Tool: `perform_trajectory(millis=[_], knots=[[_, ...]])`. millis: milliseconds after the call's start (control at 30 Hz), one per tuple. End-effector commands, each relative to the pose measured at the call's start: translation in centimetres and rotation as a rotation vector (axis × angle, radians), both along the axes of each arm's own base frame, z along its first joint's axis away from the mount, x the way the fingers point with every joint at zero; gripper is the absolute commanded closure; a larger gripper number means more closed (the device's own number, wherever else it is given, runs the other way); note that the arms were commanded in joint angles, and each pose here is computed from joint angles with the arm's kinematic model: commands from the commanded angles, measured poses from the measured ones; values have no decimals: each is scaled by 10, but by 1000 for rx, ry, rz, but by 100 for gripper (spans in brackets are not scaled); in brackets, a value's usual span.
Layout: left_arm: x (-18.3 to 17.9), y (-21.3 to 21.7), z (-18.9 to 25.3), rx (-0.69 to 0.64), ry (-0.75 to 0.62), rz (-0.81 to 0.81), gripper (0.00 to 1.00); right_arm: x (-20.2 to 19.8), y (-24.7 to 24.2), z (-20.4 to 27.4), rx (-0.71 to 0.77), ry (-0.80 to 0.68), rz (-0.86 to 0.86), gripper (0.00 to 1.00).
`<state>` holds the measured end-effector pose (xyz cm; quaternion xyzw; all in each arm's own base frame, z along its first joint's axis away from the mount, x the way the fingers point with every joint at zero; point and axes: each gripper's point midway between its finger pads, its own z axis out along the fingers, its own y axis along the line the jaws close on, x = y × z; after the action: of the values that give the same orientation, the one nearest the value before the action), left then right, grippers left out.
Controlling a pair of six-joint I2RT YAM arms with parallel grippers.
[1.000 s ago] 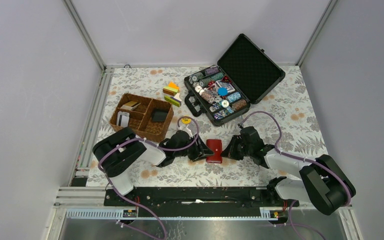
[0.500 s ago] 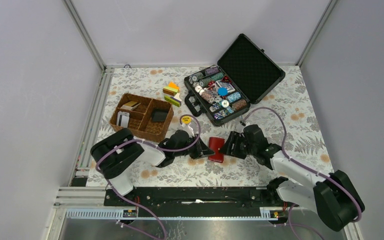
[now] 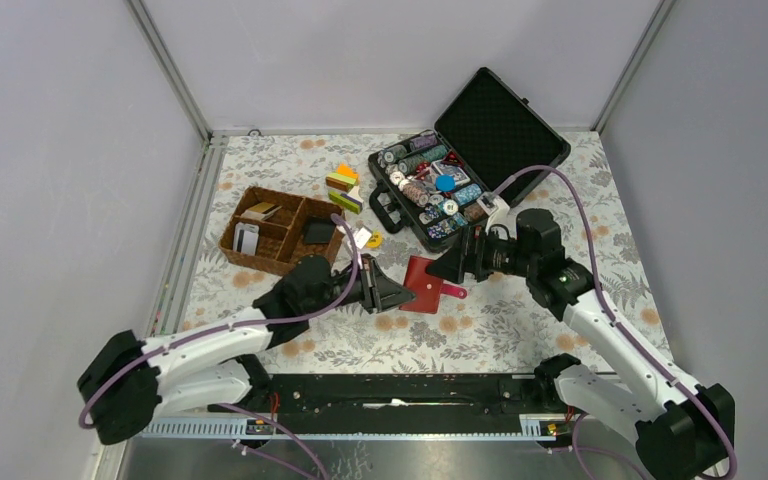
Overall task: Put the credit cards into the card holder
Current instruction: Close the card holder at the center of the board.
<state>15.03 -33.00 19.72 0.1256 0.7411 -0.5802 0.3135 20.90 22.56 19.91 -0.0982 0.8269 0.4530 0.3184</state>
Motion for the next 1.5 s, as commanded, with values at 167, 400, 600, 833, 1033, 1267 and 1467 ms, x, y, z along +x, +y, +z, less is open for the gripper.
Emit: perform_trajectory(millis=[167, 400, 600, 833, 1033, 1267, 1467], knots=[[-23, 15, 52, -44, -174, -84, 100, -42, 28, 56, 253, -57, 344, 19], [-22, 15, 56, -55, -159, -74, 100, -46, 34, 59, 333, -22, 379, 44], [-21, 14, 59, -66, -148, -66, 100, -47, 34, 53, 334, -7, 389, 62], [-27, 8, 62, -104, -117, -108, 53, -51, 35, 52, 353, -6, 423, 100], [-32, 0, 61, -131, -90, -161, 50, -61, 35, 58, 391, -13, 490, 100], [-34, -2, 61, -151, -81, -180, 75, -61, 35, 53, 384, -3, 495, 100], [-28, 4, 54, -110, -95, -126, 100, -45, 33, 38, 291, 3, 383, 49]])
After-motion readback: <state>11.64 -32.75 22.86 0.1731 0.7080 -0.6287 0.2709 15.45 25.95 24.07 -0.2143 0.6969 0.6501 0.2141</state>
